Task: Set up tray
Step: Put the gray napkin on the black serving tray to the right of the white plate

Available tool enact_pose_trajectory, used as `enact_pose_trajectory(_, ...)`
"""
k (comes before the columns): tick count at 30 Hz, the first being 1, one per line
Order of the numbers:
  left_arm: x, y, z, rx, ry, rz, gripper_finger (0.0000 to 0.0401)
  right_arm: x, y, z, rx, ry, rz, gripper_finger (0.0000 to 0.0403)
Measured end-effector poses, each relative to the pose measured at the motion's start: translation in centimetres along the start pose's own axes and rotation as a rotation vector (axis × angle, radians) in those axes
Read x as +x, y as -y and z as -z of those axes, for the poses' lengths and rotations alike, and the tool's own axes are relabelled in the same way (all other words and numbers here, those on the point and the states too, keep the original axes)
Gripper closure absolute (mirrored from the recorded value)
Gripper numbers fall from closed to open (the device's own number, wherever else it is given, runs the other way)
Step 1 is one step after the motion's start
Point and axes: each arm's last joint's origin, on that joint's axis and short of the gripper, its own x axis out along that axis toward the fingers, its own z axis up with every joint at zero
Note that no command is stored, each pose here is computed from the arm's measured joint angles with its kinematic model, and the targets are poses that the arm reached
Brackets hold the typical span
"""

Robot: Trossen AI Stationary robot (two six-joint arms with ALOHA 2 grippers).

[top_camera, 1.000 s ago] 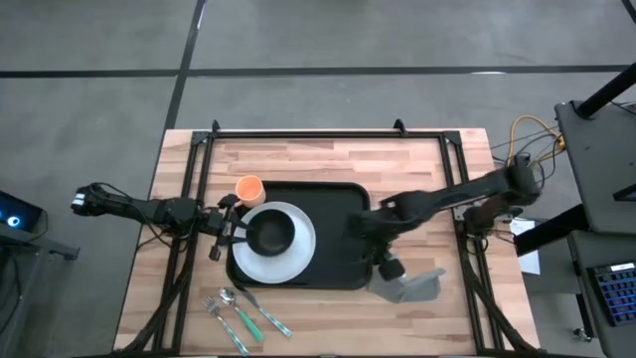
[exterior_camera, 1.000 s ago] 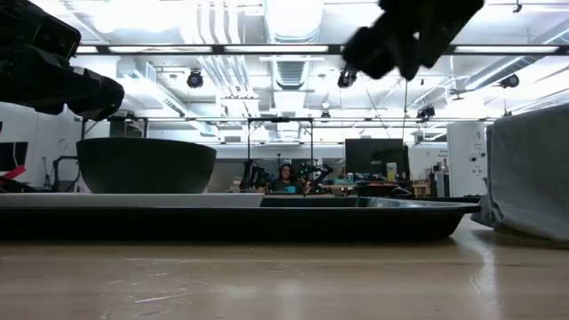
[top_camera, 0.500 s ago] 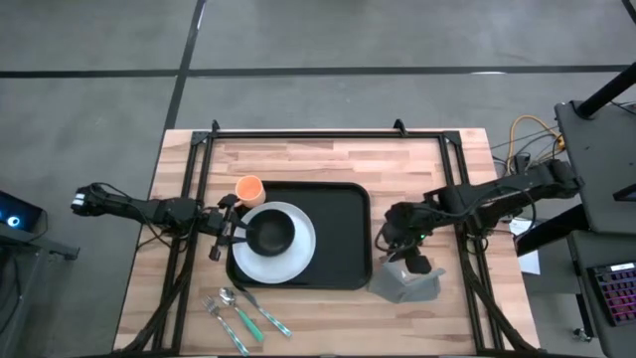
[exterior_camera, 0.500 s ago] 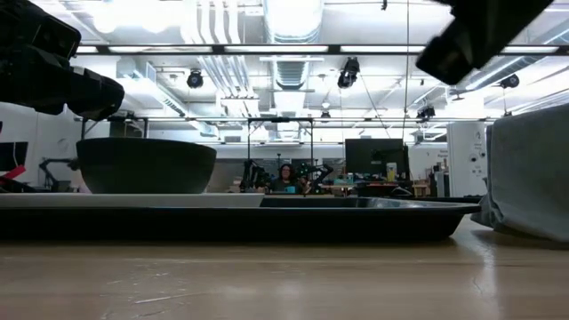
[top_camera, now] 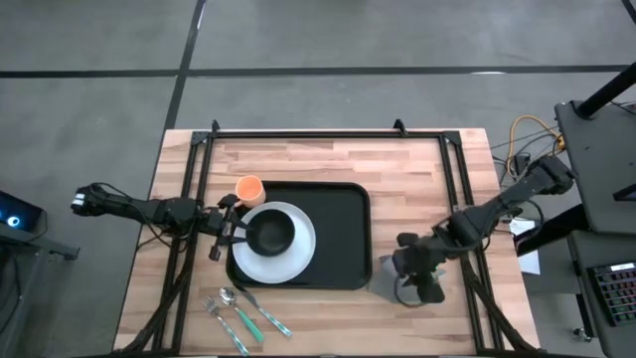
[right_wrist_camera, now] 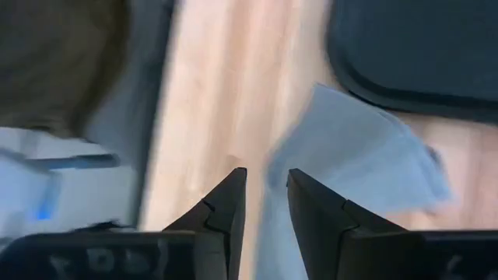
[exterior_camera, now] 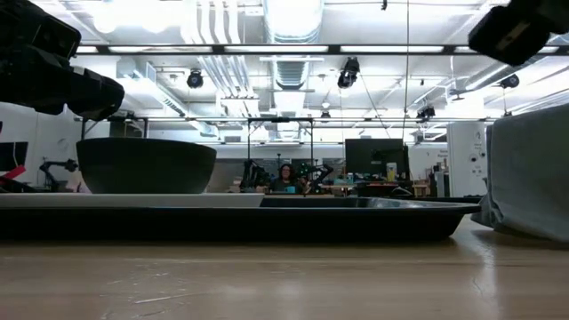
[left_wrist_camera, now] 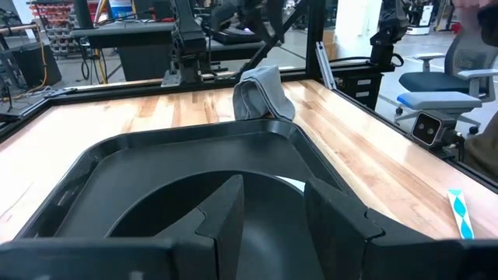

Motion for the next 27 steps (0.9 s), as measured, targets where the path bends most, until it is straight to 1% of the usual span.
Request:
enact_pose_trajectory(2, 0.0, 0.0, 0.0, 0.000, 0.000, 0.000, 0.0283, 0.2, -0.7, 0.6, -0.010, -0.002, 0.046, 0.0309)
enact_pose_trajectory(4, 0.0, 0.0, 0.0, 0.000, 0.000, 0.000, 0.0283, 0.4, -1.4, 1.1, -0.026, -0.015, 0.047, 0.0300)
enact_pose_trajectory(6, 0.0, 0.0, 0.0, 0.000, 0.000, 0.000, 0.0283, 0.5, -1.7, 1.3, -0.008, -0.010, 0.058, 0.0286)
enact_pose_trajectory(12, 0.0, 0.0, 0.0, 0.000, 0.000, 0.000, 0.0283, 1.1, -1.9, 1.5, 0.021, -0.033, 0.088, 0.0219)
enact_pose_trajectory(17, 0.0, 0.0, 0.0, 0.000, 0.000, 0.000, 0.0283, 2.6, -1.5, 1.8, 0.033, -0.124, 0.141, 0.0176)
enact_pose_trajectory(20, 0.0, 0.0, 0.0, 0.000, 0.000, 0.000, 0.0283, 3.7, -1.4, 1.8, 0.039, -0.156, 0.162, 0.0166)
enact_pose_trajectory(23, 0.0, 0.0, 0.0, 0.000, 0.000, 0.000, 0.0283, 4.8, -1.3, 1.8, 0.044, -0.195, 0.182, 0.0164)
enact_pose_trajectory(27, 0.0, 0.0, 0.0, 0.000, 0.000, 0.000, 0.0283, 5.4, -1.2, 1.8, 0.039, -0.215, 0.196, 0.0183)
